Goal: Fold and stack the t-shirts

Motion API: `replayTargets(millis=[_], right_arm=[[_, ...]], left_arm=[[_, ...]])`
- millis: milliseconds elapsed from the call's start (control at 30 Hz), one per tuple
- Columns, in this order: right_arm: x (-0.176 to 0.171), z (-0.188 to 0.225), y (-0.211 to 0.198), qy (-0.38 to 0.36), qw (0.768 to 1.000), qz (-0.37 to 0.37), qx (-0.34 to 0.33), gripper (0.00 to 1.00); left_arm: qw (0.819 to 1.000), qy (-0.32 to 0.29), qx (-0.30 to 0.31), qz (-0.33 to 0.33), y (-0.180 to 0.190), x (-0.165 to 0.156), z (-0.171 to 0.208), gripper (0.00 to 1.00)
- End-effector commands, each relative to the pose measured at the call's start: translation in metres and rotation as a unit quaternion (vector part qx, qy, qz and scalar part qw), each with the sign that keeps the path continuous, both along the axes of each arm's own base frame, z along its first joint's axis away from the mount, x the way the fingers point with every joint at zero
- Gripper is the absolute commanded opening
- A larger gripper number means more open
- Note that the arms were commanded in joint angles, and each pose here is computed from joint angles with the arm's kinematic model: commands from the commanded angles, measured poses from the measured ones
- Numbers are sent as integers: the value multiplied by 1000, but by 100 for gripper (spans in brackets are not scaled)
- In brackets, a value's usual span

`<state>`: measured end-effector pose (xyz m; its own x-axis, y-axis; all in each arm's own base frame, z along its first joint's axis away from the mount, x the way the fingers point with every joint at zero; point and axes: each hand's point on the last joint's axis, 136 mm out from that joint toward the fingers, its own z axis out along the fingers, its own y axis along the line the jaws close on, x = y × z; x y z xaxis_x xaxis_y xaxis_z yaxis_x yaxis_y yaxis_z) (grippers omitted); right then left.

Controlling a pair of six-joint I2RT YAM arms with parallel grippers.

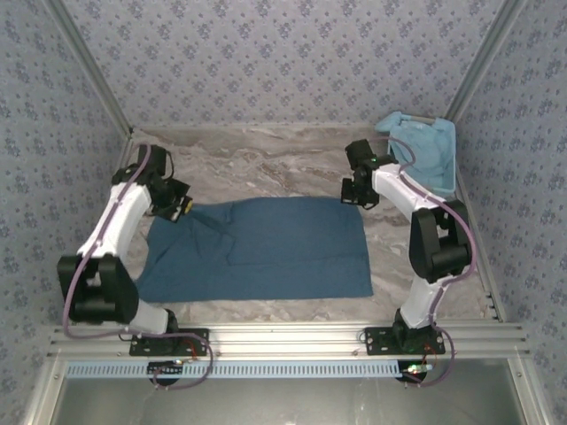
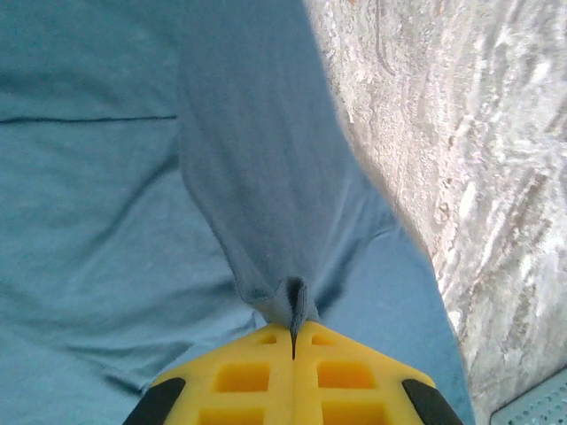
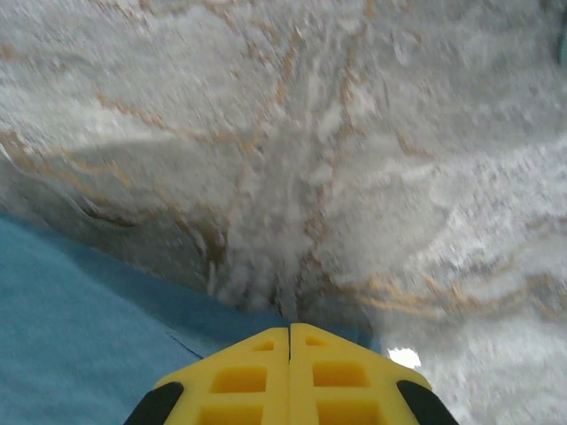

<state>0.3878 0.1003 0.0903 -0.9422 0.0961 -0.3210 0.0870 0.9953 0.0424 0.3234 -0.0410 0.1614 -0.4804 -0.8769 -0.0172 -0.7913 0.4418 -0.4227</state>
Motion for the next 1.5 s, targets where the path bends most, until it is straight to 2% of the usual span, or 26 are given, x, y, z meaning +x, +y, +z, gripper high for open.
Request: replayTargets(millis=[0,233,600,1000,1267,1467], right_arm=[[-22,6,-13,1,1000,-21,-23,0],[-78,-3,-21,31,998,-39,-32,0],[-131,-16,-34,79,994,-49,-49,0],[-153,-28,-40,99,992,-56,-63,0],[-155,-34,-40,107,990,-61,-66,0],[-154,-35,-41,112,989,-62,-71,0]], left_arm=[[1000,13,28,0,14,-46,8,0],[998,37,32,24,28,-123,-7,0],[996,53,63,29,38,-178,1,0],[994,74,69,40,40,-209,-12,0],[993,93,50,59,35,-224,-31,0],[991,91,63,72,40,-233,-30,0]])
